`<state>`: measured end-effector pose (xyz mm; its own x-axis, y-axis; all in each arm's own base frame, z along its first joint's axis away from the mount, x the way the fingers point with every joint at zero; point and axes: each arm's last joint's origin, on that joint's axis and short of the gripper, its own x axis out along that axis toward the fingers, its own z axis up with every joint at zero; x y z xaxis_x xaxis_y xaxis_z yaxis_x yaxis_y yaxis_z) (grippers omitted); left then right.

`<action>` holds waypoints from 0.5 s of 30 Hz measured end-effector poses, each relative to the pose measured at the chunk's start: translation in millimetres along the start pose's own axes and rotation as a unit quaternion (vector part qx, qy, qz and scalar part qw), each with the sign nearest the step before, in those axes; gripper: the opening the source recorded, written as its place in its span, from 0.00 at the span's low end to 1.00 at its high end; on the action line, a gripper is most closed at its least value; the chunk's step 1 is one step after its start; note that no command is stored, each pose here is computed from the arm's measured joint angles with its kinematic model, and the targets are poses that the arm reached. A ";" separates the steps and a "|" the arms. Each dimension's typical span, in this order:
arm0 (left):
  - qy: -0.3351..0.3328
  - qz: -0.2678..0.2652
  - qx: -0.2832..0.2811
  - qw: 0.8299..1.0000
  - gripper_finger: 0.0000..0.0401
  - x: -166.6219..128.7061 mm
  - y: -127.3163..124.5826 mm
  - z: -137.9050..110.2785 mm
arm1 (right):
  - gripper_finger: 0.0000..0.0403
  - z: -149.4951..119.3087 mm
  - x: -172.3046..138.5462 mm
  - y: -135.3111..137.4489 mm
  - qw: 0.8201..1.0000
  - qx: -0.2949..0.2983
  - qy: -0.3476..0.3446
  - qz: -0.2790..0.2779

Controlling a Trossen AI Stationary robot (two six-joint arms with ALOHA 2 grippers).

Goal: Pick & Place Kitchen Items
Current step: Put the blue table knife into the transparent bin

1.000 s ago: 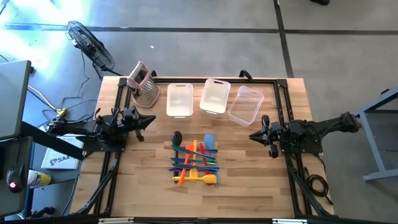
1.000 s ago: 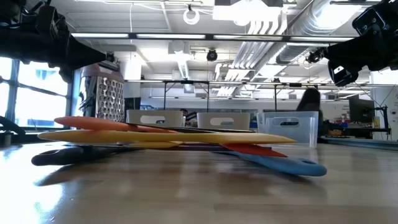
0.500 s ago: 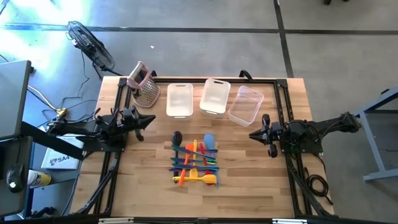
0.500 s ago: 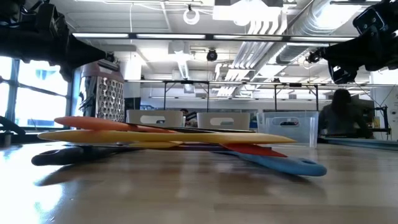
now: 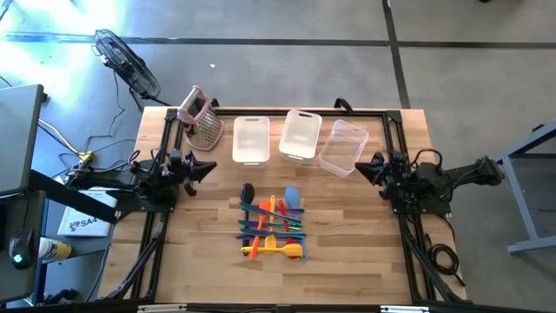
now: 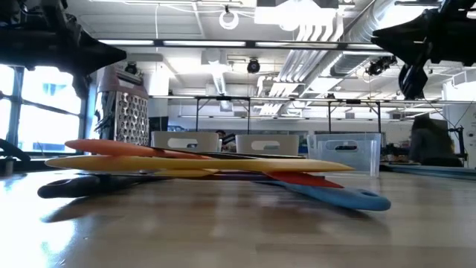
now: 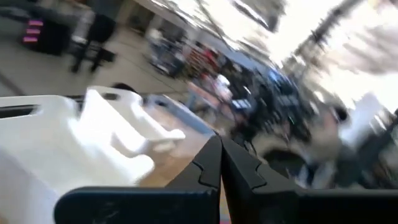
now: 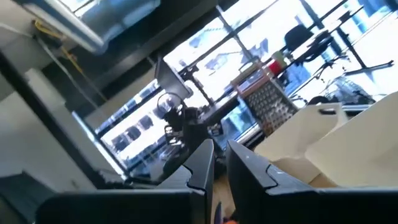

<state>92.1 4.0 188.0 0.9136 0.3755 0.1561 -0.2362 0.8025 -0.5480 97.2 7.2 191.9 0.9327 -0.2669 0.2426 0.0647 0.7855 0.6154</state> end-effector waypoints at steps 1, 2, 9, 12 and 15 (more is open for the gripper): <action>-0.014 0.012 -0.019 1.000 0.00 0.0 0.2 1.6 | 0.09 0.9 0.0 0.3 1.000 0.001 -0.006 -0.001; -0.023 0.016 -0.032 0.999 0.00 -0.1 0.1 3.0 | 0.09 1.9 0.0 0.9 1.000 0.005 -0.011 0.002; -0.036 0.027 -0.071 0.996 0.03 -0.2 0.5 4.1 | 0.09 6.1 -0.3 4.2 0.999 0.041 -0.026 0.025; -0.038 0.009 -0.104 0.994 0.11 -0.2 -1.2 5.7 | 0.09 5.6 -0.3 5.1 0.998 0.046 -0.015 0.042; -0.047 -0.017 -0.124 0.991 0.22 -0.2 -4.2 9.4 | 0.12 6.4 -0.2 6.1 0.997 0.064 -0.013 0.047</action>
<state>89.8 4.8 198.0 0.8820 0.4010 0.2474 -0.1066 0.6813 -0.7242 95.1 8.4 200.4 0.9228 -0.2112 0.3221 -0.0698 0.7308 0.6790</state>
